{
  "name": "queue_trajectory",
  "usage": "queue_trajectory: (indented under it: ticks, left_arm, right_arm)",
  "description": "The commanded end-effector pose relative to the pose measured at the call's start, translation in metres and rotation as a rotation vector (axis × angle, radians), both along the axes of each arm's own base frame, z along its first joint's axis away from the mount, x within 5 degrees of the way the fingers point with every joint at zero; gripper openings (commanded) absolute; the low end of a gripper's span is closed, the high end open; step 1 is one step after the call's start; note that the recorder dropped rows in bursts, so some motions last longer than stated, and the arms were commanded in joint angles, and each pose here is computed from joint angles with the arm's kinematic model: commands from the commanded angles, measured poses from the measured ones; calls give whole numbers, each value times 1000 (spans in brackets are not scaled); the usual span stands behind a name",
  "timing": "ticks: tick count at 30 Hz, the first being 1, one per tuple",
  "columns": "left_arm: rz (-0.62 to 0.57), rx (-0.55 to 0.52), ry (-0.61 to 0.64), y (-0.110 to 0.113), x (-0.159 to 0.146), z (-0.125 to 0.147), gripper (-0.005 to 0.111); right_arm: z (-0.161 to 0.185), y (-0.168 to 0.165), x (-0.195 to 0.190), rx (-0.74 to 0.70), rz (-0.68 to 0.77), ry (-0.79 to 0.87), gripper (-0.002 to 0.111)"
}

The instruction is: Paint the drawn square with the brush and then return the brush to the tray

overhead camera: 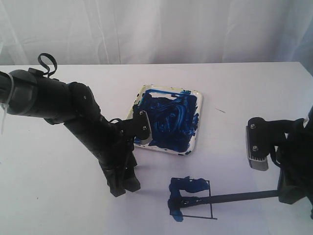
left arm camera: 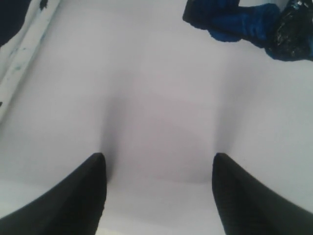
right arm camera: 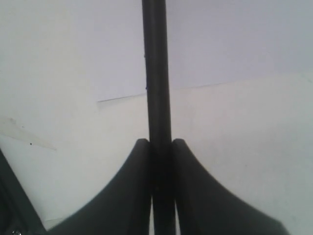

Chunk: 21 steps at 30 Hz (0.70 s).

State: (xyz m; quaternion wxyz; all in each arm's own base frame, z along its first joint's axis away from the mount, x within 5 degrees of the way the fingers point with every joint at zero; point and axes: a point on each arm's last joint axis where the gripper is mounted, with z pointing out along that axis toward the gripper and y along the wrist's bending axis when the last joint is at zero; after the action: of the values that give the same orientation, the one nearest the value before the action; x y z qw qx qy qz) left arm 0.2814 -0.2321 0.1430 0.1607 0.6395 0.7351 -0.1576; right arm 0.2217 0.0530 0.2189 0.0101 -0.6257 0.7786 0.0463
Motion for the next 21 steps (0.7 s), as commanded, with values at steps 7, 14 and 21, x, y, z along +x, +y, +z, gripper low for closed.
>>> queue_trajectory:
  ticks: [7, 14, 21]
  left_arm:
    - [-28, 53, 64, 3, -7, -18, 66]
    - [-28, 53, 67, 3, -7, -18, 66]
    - [-31, 55, 68, 3, -8, -18, 66]
  right_arm:
    - [19, -5, -5, -32, -13, -83, 0]
    - [18, -5, -8, -27, -4, -75, 0]
    - [7, -5, -9, -33, 1, -30, 0]
